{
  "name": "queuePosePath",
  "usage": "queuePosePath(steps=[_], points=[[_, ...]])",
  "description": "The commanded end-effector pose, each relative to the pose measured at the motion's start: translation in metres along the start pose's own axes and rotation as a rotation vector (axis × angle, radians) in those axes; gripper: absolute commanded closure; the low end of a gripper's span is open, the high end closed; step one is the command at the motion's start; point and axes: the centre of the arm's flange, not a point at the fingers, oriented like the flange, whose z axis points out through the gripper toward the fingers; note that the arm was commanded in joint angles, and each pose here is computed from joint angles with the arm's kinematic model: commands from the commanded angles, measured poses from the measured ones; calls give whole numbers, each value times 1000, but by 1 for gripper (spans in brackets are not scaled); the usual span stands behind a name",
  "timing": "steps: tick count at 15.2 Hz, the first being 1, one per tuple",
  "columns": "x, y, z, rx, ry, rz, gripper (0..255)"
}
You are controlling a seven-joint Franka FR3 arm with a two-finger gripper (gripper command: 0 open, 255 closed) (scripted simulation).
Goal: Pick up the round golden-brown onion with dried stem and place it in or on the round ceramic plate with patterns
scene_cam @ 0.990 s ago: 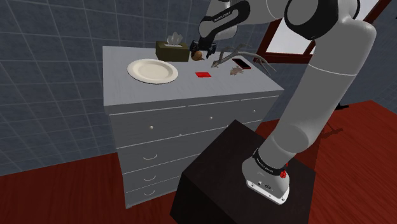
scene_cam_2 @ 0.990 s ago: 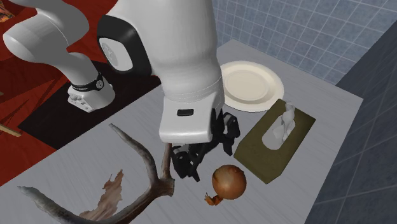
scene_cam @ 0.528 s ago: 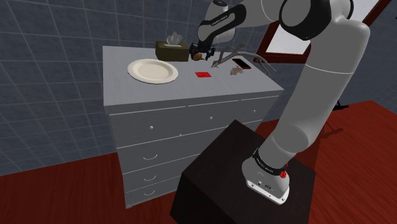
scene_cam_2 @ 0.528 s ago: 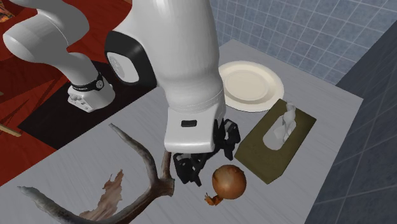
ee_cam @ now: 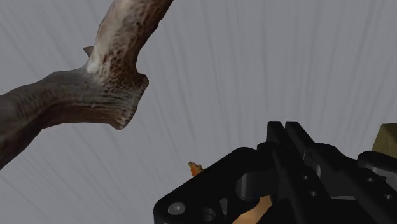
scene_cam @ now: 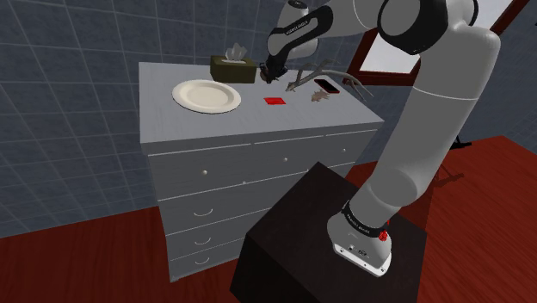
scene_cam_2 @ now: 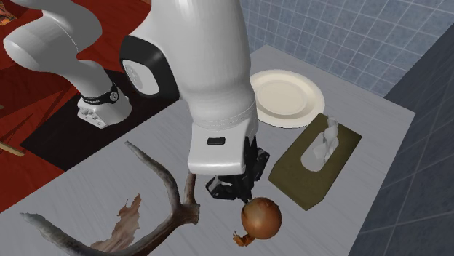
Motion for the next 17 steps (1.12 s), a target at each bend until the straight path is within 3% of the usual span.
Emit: queuePosePath(steps=[1, 5, 6, 12, 17], points=[[0, 0, 0, 0, 0, 0, 255], [0, 0, 0, 0, 0, 0, 255], [0, 0, 0, 0, 0, 0, 0], [90, -11, -40, -34, -159, -299, 0], [89, -11, -20, -35, -164, -307, 0]])
